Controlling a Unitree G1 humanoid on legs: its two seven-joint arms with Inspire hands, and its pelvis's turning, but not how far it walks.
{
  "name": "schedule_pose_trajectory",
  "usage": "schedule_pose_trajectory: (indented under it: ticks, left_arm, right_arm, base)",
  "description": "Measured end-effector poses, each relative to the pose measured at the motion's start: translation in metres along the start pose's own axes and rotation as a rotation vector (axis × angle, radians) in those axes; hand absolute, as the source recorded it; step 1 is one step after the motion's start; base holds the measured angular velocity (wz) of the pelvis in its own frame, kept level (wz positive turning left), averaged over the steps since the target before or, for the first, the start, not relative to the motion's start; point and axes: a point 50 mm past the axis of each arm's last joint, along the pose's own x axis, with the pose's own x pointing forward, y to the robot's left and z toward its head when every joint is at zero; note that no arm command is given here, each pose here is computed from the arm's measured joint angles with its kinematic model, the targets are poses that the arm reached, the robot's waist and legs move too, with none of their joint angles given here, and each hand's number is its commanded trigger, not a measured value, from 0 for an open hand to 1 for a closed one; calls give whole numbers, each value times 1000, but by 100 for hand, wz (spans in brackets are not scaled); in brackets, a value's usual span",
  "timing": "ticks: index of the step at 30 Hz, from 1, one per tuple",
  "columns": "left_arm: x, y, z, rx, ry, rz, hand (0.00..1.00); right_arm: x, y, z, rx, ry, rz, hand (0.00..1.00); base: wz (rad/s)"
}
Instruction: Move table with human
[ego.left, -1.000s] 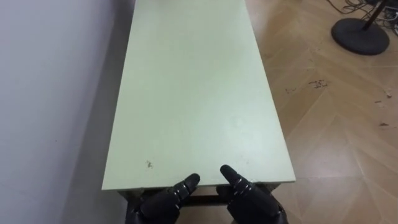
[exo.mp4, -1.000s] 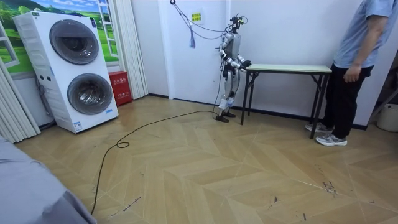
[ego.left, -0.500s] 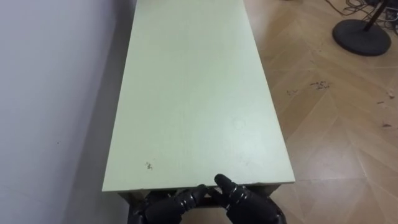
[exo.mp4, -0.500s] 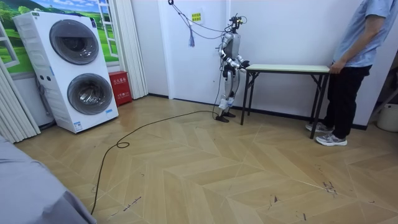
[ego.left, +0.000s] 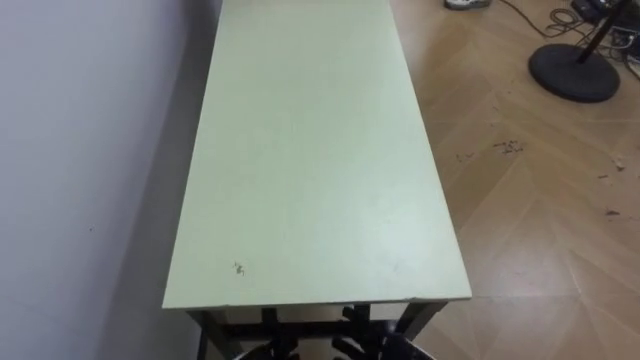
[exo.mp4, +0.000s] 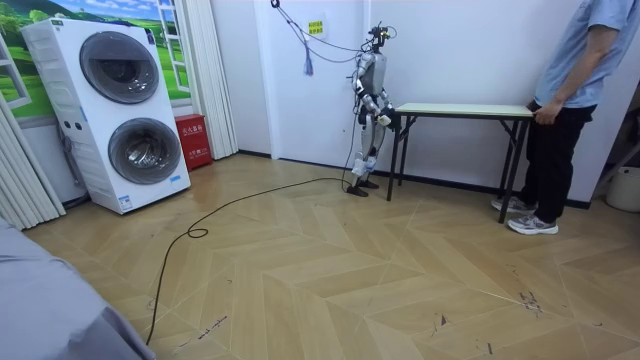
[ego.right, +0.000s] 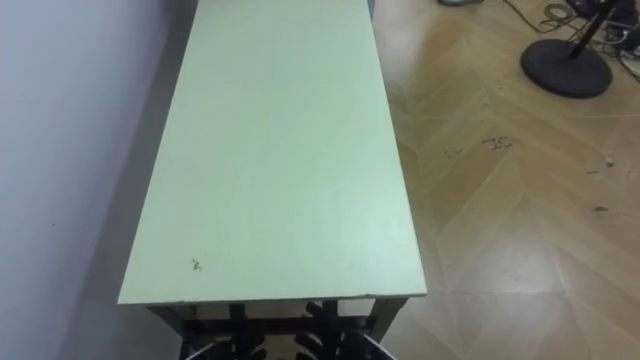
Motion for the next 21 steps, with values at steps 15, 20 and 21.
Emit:
schedule_pose_trajectory:
  ticks: [15, 20, 21]
  left_arm:
    - [-12, 59, -52, -215, 151, 444, 0]
    - [-29, 73, -75, -317, 208, 644, 0]
    - [-30, 75, -76, -328, 213, 670, 0]
  right_arm:
    - [-22, -65, -45, 99, 190, -504, 0]
    - [-33, -68, -67, 185, 231, -583, 0]
    - [-32, -67, -69, 189, 241, -591, 0]
  base:
    - [1]
    - [-2]
    - [0]
